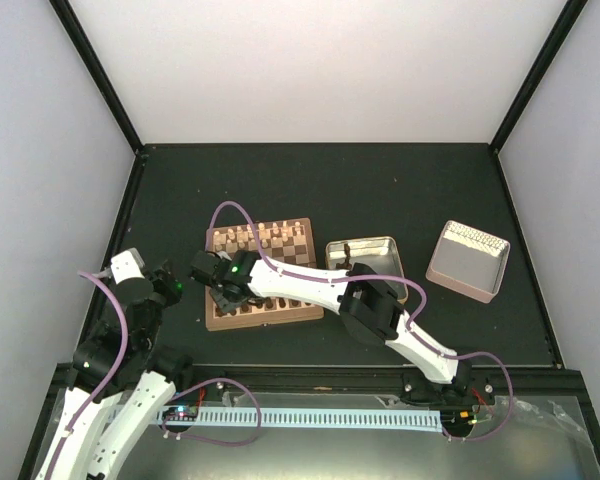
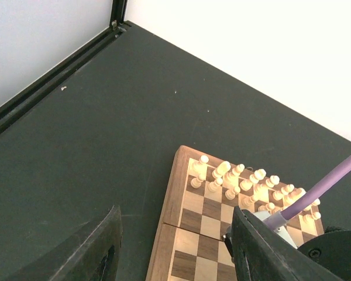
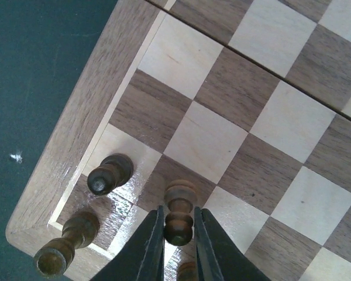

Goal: Set up the chess pieces on the board
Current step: Place the chess piece on the chessboard.

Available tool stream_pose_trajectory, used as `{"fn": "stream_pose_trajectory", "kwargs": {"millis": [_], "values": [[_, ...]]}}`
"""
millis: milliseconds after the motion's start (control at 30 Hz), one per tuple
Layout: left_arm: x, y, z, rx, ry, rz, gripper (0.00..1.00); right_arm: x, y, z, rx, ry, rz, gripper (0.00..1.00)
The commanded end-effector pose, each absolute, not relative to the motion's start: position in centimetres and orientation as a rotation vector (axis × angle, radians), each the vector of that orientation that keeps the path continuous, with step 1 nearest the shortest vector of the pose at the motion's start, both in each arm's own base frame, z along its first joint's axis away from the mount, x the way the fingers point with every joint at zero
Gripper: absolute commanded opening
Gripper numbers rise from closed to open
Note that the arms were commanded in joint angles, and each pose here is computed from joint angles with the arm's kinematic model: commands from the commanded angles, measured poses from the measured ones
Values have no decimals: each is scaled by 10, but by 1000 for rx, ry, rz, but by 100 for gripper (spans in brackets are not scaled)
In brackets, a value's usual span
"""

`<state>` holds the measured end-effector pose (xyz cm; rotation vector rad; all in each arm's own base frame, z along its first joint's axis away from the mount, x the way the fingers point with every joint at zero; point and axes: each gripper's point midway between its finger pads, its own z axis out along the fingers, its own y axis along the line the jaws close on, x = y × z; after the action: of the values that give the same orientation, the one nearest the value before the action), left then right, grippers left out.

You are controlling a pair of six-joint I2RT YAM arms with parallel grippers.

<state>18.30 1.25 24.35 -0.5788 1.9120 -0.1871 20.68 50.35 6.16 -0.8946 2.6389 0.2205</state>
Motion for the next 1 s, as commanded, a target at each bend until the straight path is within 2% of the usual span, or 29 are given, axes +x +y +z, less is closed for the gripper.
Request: {"fn": "stream_pose_trajectory", "kwargs": {"millis": [0,167,633,800,967], "values": [[181,17,246,-600,1898,-171,53,197,507,74,-916,2633,276,18],[182,17,245,-600,1906,-165,53,203,509,87,-878,2602,290,27],[181,16,247,-595,1900,-176,54,228,494,132,-663,2521,290,33],[182,9,249,-554,1896,-216,56,245,449,160,-470,2480,332,34],[188,-17,254,-402,1898,-332,61,270,361,162,-251,2483,271,37]]}}
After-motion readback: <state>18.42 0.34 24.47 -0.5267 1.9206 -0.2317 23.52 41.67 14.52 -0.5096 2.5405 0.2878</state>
